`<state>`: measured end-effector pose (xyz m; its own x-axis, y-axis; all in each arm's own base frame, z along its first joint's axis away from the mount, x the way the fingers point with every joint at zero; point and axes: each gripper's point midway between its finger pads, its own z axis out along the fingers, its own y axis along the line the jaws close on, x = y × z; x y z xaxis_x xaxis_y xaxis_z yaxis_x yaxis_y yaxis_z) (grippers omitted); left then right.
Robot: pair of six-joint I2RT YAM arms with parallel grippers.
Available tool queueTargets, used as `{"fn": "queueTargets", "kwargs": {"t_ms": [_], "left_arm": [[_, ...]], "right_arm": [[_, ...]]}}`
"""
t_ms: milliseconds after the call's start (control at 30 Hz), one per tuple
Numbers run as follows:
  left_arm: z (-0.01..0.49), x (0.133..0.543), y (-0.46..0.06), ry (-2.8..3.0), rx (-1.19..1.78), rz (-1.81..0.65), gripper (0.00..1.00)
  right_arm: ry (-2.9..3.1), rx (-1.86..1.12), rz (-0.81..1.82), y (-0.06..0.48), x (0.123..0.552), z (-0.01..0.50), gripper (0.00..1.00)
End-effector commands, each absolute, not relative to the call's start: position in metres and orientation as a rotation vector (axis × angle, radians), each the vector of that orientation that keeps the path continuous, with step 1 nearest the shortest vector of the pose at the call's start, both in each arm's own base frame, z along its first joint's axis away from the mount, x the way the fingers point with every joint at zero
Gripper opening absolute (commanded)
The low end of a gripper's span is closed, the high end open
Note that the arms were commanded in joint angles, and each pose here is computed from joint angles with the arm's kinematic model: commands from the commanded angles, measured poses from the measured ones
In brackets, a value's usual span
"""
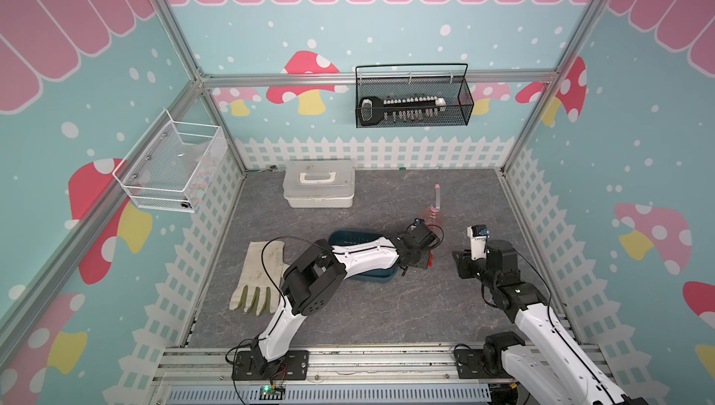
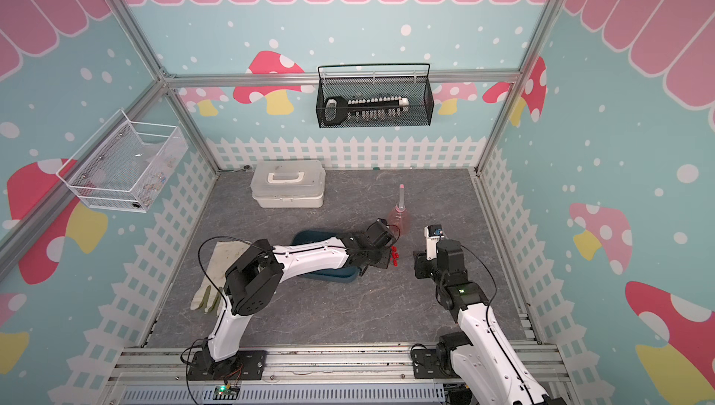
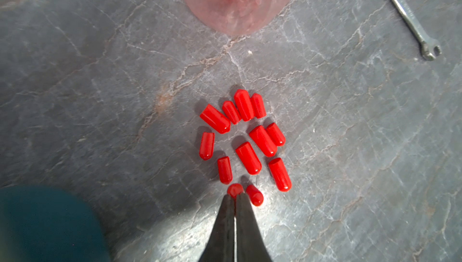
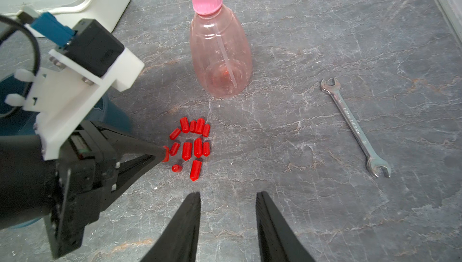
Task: Take the screw protection sleeves out of the storage box
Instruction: Place the screw protection sleeve at the center of the board.
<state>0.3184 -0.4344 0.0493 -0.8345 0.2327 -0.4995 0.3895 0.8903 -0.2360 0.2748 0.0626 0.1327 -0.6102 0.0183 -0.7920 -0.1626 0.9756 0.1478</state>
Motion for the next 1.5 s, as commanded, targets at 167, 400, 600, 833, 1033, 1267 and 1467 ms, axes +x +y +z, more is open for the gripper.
{"fn": "queueTargets", "kwargs": {"t_ms": [167,400,600,833,1033,1267,1467], "left_arm": [[0.033,0.318,-0.427,2.624,0.481,-0.364,0.07],[0.027,0.317,-0.429,2.645,0.500,-0.332,0.08],[0.026,0.317,-0.427,2.649,0.502,-0.312,0.08],[0.031,0.317,-0.426,2.632,0.505,-0.298,0.08],[0.034,0.315,-0.424,2.619,0.516,-0.282,0.11],[0.035,0.314,-0.419,2.614,0.514,-0.262,0.15],[0.038,0.315,-0.414,2.601,0.504,-0.243,0.19]], "right_arm": [[2.215,-0.083,0.265,0.060,0.275,0.130,0.41],[2.216,-0.084,0.270,0.061,0.277,0.129,0.41],[2.216,-0.083,0.272,0.061,0.277,0.129,0.41],[2.216,-0.083,0.274,0.061,0.277,0.129,0.41],[2.217,-0.081,0.272,0.061,0.277,0.129,0.41],[2.224,-0.081,0.275,0.061,0.277,0.127,0.41],[2.221,-0.082,0.277,0.061,0.277,0.128,0.41]]}}
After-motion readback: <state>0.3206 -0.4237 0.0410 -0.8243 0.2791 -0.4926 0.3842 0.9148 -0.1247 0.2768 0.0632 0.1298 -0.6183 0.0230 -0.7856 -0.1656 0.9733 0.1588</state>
